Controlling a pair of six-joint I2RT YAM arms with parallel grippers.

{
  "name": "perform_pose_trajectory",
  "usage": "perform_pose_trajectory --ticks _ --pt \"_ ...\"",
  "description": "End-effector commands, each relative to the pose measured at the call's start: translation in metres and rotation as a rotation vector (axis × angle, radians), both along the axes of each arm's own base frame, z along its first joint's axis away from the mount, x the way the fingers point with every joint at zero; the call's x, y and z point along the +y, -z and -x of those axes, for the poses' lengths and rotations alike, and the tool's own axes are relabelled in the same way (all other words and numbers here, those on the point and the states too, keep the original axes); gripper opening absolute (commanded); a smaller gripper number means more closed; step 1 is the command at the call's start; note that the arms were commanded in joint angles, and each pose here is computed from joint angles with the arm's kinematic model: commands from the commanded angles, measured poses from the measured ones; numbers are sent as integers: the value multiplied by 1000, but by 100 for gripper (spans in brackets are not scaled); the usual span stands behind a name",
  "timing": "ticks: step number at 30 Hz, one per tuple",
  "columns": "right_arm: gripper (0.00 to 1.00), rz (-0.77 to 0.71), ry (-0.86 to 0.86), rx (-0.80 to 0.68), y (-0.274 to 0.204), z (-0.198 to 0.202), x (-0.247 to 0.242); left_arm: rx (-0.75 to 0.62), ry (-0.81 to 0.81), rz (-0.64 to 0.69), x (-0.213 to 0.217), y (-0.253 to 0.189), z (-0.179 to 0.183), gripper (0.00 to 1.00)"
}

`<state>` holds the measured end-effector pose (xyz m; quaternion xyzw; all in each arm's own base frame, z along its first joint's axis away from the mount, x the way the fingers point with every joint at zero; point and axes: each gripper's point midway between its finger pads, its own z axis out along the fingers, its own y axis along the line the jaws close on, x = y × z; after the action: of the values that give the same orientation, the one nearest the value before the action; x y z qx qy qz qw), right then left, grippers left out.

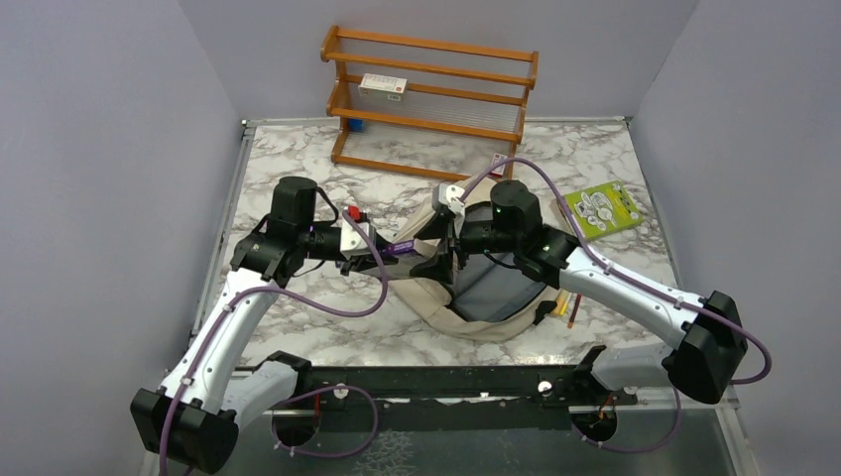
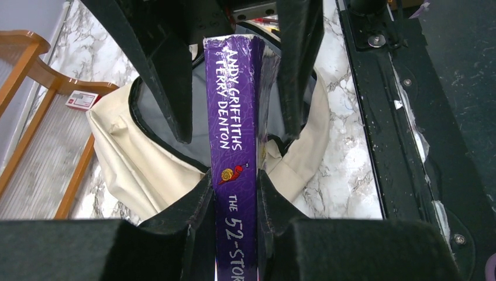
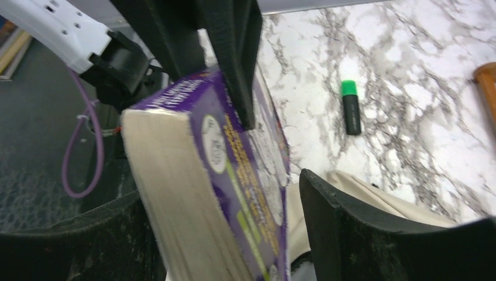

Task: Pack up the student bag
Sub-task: Pick up the book from the center of the board.

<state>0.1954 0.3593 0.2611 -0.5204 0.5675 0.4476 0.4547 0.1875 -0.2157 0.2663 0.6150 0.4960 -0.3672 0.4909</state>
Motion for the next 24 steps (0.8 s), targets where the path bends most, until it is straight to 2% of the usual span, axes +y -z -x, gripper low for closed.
perform_pose_trajectory --ticks 1,5,7,12,13,14,15,18,21,24 --pt "73 63 94 -35 18 -18 -4 -75 59 55 -7 -26 5 0" --pt "62 82 76 -37 23 -16 -4 -59 59 54 -8 -26 3 0" --pt "52 105 73 -29 31 -15 -5 -54 65 56 -9 -26 3 0" --pt "18 116 67 -15 35 -9 -10 -30 50 44 -11 -24 -5 0" --pt "11 104 69 -13 32 -7 -12 -29 42 38 -11 -23 -7 5" --pt "3 90 82 -9 28 -6 -13 -24 33 31 -11 -21 -10 17" --pt "1 83 121 9 26 -8 -17 -19 26 28 -11 -19 -12 24" --pt "1 36 318 77 15 -24 -31 6 3 28 -12 -16 -18 47" --pt "1 19 517 155 13 -38 -53 24 -23 44 -13 -15 -23 66" --pt "1 -17 749 214 9 -54 -83 67 -154 71 -13 -18 -42 75"
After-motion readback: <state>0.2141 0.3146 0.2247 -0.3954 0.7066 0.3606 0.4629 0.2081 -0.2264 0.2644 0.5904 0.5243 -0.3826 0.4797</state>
